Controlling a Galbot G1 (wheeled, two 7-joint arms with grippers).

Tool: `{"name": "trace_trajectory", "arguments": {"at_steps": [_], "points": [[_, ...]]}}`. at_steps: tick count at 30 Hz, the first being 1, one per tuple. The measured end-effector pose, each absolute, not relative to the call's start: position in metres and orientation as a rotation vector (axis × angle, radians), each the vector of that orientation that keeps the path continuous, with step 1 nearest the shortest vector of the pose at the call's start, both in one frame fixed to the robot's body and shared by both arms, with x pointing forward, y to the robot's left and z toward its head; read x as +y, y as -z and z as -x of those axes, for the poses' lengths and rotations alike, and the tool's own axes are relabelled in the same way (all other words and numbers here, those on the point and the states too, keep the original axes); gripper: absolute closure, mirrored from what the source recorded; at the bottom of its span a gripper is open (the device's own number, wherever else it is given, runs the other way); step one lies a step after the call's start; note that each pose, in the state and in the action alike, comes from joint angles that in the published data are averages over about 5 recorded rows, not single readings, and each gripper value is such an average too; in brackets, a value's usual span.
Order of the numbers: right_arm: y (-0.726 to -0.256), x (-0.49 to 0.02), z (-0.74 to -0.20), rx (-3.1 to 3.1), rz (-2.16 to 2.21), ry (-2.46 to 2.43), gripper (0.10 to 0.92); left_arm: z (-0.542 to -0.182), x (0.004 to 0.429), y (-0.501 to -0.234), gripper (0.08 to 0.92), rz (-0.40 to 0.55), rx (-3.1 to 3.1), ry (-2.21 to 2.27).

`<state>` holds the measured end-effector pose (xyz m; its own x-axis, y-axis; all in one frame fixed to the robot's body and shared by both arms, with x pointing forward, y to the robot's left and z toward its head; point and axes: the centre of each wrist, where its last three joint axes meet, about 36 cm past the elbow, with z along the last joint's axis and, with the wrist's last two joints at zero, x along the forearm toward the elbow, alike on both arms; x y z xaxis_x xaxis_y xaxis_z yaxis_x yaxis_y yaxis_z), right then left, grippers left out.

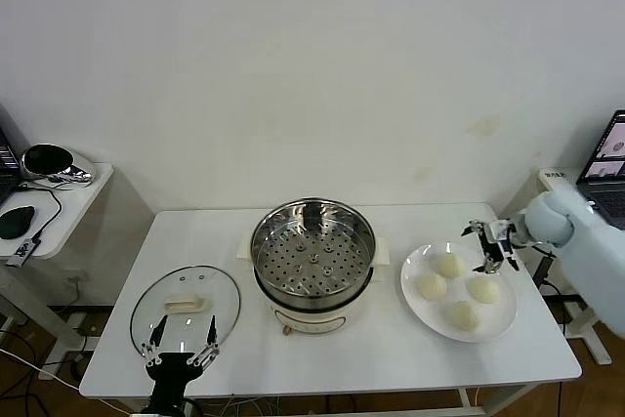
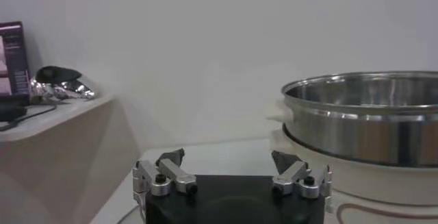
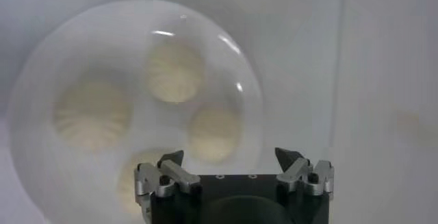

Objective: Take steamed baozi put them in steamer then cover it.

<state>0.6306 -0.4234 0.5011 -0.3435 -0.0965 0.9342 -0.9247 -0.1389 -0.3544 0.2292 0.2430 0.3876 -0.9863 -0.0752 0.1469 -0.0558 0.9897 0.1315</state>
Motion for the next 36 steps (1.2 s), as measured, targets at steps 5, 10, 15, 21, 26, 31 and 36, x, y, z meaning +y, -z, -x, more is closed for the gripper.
{"name": "trace_trajectory", "arguments": {"at_steps": [5,10,15,21,26,31,36], "points": [[-0.485,-0.416,-0.642,-1.430,-1.177,-1.544,0.200,-0.229,0.245,-0.388,0.177,-0.107,-2.984,0.196],[-0.473,-0.410,-0.652,-1.423,-1.158,-1.541,0.200,-0.229,0.245,-0.388,0.177,-0.112,-2.985,0.196],[-0.464,-0.407,-0.662,-1.419,-1.140,-1.535,0.200,-0.230,0.244,-0.388,0.177,-0.114,-2.989,0.192],[-0.453,-0.406,-0.666,-1.413,-1.122,-1.517,0.250,-0.230,0.242,-0.387,0.177,-0.109,-2.989,0.185],[-0.445,-0.403,-0.668,-1.417,-1.116,-1.504,0.324,-0.230,0.242,-0.387,0.177,-0.107,-2.987,0.185],[-0.440,-0.400,-0.669,-1.420,-1.111,-1.494,0.395,-0.228,0.241,-0.387,0.177,-0.105,-2.988,0.184],[-0.443,-0.400,-0.671,-1.415,-1.108,-1.491,0.473,-0.227,0.241,-0.388,0.177,-0.102,-2.987,0.183]]}}
